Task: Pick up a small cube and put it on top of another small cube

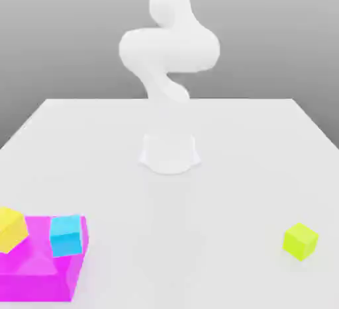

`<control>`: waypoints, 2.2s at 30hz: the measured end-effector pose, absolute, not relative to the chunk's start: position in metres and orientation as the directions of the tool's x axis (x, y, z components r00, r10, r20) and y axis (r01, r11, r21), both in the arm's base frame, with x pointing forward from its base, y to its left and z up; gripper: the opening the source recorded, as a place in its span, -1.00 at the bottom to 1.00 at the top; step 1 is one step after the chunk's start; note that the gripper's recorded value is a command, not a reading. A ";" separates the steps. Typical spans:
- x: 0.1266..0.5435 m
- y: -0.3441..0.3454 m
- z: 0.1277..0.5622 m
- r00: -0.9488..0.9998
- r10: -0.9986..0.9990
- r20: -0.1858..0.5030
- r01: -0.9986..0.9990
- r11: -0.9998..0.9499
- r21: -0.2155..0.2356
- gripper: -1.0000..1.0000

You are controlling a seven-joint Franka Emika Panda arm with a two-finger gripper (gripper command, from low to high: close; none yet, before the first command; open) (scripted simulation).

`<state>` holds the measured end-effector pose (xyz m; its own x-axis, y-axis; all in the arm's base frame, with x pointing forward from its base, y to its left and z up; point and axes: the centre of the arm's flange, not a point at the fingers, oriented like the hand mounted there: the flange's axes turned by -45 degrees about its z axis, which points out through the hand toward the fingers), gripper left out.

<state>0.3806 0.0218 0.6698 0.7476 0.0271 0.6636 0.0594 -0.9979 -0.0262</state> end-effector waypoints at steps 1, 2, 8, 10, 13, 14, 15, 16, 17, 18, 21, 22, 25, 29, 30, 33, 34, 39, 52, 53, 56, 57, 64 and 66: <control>0.394 0.033 0.651 0.768 0.047 0.639 0.088 -0.996 -0.033 0.00; 0.405 0.044 0.633 0.786 0.067 0.615 0.114 -0.993 -0.039 0.00; 0.446 0.117 0.519 0.862 0.200 0.466 0.257 -0.964 -0.062 0.00; 0.450 0.142 0.479 0.876 0.248 0.414 0.301 -0.952 -0.065 0.00; 0.447 0.179 0.419 0.886 0.322 0.332 0.362 -0.930 -0.065 0.00; 0.444 0.190 0.399 0.887 0.347 0.305 0.382 -0.922 -0.063 0.00; 0.440 0.201 0.379 0.886 0.371 0.277 0.402 -0.914 -0.061 0.00; 0.435 0.212 0.359 0.884 0.396 0.249 0.421 -0.905 -0.058 0.00; 0.427 0.224 0.339 0.878 0.425 0.221 0.446 -0.893 -0.054 0.00; 0.418 0.237 0.319 0.869 0.455 0.193 0.472 -0.880 -0.049 0.00; 0.391 0.261 0.262 0.844 0.526 0.108 0.532 -0.846 -0.031 0.00; 0.382 0.264 0.243 0.836 0.542 0.080 0.545 -0.838 -0.024 0.00; 0.359 0.272 0.193 0.813 0.582 0.013 0.582 -0.813 -0.003 0.00; 0.355 0.273 0.144 0.808 0.590 0.001 0.590 -0.808 0.001 0.00; 0.354 0.273 0.133 0.807 0.590 0.000 0.590 -0.807 0.000 -1.00; 0.354 0.273 0.133 0.807 0.590 0.000 0.590 -0.807 0.000 -1.00; 0.354 0.273 0.133 0.807 0.590 0.001 0.590 -0.807 0.000 -1.00; 0.355 0.273 0.148 0.807 0.590 0.001 0.590 -0.807 0.002 -1.00; 0.438 0.320 0.216 0.508 0.861 -0.002 0.861 -0.508 0.002 -1.00; 0.447 0.324 0.219 0.470 0.883 -0.002 0.883 -0.470 0.001 -1.00; 0.475 0.335 0.229 0.350 0.937 -0.002 0.937 -0.350 -0.001 -1.00; 0.484 0.339 0.232 0.308 0.951 -0.001 0.951 -0.308 -0.001 -1.00; 0.511 0.347 0.188 0.185 0.983 0.000 0.983 -0.185 -0.003 1.00; 0.511 0.347 0.188 0.185 0.983 0.000 0.983 -0.185 -0.003 1.00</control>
<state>0.5110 0.3472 0.1881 0.1853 0.9827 0.0002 0.9827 -0.1853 -0.0026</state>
